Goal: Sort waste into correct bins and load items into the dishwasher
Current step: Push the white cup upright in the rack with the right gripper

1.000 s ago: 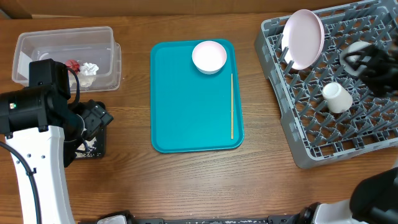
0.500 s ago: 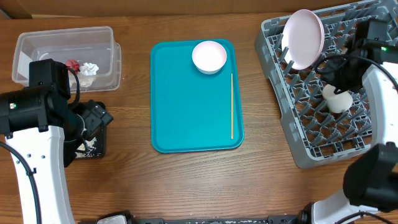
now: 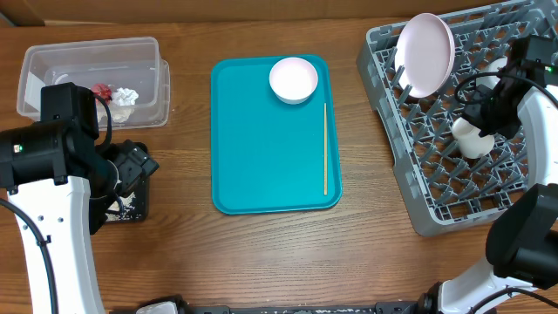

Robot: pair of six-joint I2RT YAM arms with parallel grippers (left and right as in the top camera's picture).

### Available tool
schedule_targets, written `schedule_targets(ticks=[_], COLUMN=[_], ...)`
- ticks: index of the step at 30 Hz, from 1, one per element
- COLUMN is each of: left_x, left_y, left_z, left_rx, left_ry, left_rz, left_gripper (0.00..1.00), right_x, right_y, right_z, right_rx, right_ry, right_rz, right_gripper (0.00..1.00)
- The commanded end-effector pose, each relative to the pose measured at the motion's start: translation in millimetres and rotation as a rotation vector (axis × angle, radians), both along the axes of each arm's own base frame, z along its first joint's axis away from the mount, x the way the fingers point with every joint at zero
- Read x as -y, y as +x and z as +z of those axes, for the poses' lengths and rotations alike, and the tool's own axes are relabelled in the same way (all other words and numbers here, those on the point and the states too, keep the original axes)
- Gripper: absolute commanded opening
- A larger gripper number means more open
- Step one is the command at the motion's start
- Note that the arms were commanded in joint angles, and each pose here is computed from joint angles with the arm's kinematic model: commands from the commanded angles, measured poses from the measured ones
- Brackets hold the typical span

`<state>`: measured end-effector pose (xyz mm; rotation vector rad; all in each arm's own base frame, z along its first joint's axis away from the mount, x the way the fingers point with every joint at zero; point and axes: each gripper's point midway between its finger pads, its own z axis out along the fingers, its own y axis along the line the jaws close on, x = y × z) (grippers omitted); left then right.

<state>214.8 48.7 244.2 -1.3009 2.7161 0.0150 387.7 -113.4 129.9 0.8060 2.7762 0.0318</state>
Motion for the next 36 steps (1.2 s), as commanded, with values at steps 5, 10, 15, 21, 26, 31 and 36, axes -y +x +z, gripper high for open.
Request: schedule_targets(ticks=[5, 10, 15, 21, 26, 31, 36], left_x=[-3, -3, -3, -3, -3, -3, -3], left_y=[0, 0, 0, 0, 0, 0, 0], left_z=[-1, -1, -1, -1, -1, -1, -1], left_rx=[-0.009, -0.009, -0.009, -0.009, -0.009, -0.009, -0.009], left_ry=[0.015, 0.015, 0.015, 0.015, 0.015, 0.015, 0.015], left_rz=[0.007, 0.007, 0.007, 0.007, 0.007, 0.007, 0.007], left_gripper=[1.00, 1.00, 1.00, 1.00, 1.00, 1.00, 1.00], right_x=[-13, 0, 11, 26, 39, 52, 60], right_y=[7, -3, -5, -13, -17, -18, -22], right_z=[0, -15, -16, -16, -6, 16, 28], right_rx=[0.034, -0.023, -0.025, -0.050, -0.067, -0.061, -0.065], right_ry=[0.073, 0.029, 0.009, -0.039, -0.103, -0.172, -0.215], right_rz=[0.074, 0.014, -0.023, -0.098, -0.165, -0.216, -0.267], right_gripper=[0.04, 0.04, 0.04, 0.04, 0.04, 0.04, 0.04])
